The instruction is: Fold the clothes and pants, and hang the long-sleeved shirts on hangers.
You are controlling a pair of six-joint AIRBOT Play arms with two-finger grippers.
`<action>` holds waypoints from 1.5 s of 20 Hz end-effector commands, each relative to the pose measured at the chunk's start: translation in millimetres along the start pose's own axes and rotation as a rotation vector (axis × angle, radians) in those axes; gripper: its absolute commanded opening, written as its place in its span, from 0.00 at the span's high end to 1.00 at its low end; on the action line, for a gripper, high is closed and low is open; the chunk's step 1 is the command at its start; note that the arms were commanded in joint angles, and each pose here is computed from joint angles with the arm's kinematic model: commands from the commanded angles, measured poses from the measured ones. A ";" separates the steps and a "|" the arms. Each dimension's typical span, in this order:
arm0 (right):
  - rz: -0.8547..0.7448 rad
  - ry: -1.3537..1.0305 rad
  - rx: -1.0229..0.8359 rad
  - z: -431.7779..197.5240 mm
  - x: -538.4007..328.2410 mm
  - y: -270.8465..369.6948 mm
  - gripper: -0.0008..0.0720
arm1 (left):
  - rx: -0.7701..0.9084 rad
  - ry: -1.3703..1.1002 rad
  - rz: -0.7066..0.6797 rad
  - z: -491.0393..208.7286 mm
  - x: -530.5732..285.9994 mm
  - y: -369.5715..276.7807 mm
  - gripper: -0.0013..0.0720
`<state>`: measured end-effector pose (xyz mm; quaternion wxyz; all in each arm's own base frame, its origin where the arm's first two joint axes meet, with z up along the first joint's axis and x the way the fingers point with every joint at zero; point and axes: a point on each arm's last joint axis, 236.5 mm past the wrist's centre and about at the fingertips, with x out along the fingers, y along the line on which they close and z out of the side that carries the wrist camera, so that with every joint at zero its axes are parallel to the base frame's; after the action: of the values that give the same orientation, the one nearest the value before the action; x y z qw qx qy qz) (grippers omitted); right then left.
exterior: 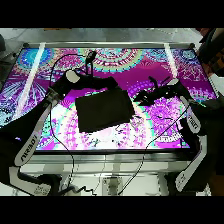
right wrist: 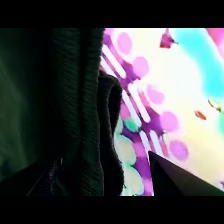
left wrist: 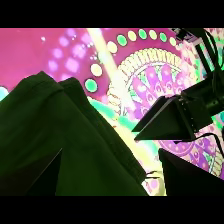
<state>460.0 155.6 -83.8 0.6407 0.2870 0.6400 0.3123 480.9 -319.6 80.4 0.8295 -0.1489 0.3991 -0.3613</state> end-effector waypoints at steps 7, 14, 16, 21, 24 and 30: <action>0.184 0.103 -0.054 -24.3 89.3 84.6 0.01 | 0.000 0.014 -0.005 -2.8 -0.8 -0.9 0.03; 0.094 -0.056 -0.132 5.1 103.9 104.5 0.95 | 0.127 -0.021 0.092 20.3 -46.6 30.4 0.04; 0.057 -0.128 -0.183 20.3 61.8 110.9 0.95 | 0.176 -0.064 0.153 39.1 -87.7 38.5 0.04; -0.160 -0.280 -0.209 11.7 -106.0 117.5 0.95 | 0.204 -0.233 0.228 83.2 -180.9 32.4 0.04; -0.328 -0.421 -0.095 -26.9 -217.3 113.3 0.95 | 0.225 -0.279 0.234 91.3 -203.0 19.5 0.04; -0.913 -0.757 0.212 -181.9 -424.9 65.5 0.95 | 0.227 -0.281 0.234 91.7 -204.2 18.2 0.04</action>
<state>370.0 -44.0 200.5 0.8651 0.1611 0.4746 0.0201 475.4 -166.3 238.6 0.9231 -0.0570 0.2543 -0.2829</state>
